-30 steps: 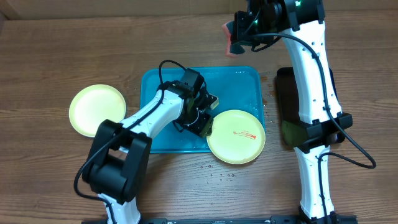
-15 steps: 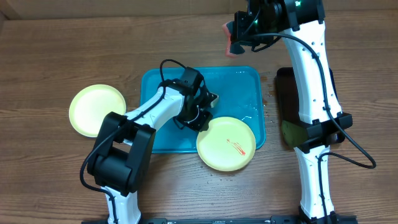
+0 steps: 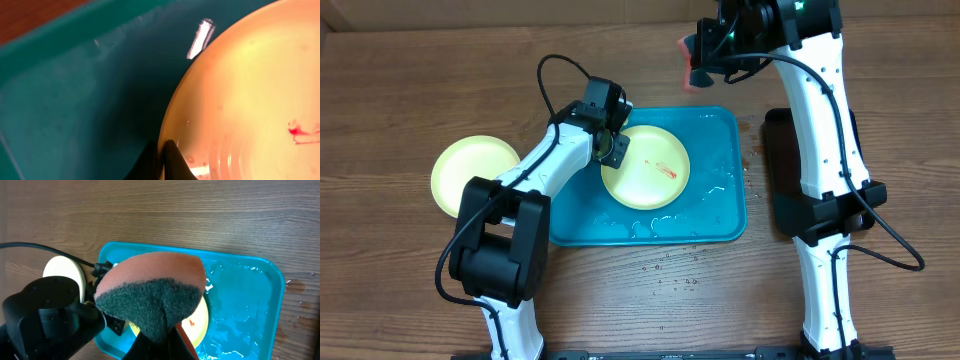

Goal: Clean dirty plates on tray and stack at the side
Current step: 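Move left gripper to the second yellow plate and grasp its rim, then drag the second yellow plate toward tray center with left gripper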

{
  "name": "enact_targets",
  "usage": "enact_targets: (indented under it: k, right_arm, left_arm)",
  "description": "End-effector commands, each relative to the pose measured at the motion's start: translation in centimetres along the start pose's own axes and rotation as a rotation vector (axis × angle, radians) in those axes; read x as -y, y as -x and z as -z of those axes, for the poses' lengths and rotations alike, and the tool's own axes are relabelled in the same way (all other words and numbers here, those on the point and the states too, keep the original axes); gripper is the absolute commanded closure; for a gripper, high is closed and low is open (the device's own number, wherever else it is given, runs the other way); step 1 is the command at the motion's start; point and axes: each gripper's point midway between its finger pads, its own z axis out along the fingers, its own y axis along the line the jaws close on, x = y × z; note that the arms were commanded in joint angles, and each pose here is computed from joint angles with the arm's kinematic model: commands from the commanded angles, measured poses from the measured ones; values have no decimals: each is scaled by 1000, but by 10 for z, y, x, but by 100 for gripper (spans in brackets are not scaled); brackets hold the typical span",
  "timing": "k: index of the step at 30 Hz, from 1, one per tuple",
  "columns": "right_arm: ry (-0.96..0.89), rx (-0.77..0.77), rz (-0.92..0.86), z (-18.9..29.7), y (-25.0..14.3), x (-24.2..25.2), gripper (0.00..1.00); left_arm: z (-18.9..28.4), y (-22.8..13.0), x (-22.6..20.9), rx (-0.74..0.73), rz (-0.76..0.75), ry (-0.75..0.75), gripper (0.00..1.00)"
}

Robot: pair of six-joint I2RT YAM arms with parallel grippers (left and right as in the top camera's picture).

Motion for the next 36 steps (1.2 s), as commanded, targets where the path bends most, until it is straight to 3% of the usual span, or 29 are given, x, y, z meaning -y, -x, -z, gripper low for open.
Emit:
enact_targets:
  k: [1,3,5,7,11,16,23,27,36]
  right_arm:
    - [1,3,0,4,0,0,96]
    - [-3,-3,0,2,-1,1,96]
    - [-14,-5,-1,1,-1,3,96]
    - [-26,-2,-1,1,-1,5,96]
    - [-27,0,-1,1,0,5,96]
    - [-26,3,0,1,0,5,96]
    - [-28,-2,-2,1,-1,6,96]
    - [-27,-2,-2,1,-1,6,96]
    - [-28,-2,-2,1,-1,6,96]
  left_arm:
    - [-6,7,-18,13,13,113,86]
    - [-5,7,-18,12,43,112,64]
    - [-3,2,-18,-14,98,109,57]
    - [0,-9,-10,-70,175,65,63]
    - [8,-37,27,-216,319,-124,64]
    - [14,-62,38,-338,456,-141,59]
    - [14,-62,42,-346,517,-156,61]
    - [13,-58,42,-330,524,-158,71]
    - [4,-68,46,-336,543,-155,71]
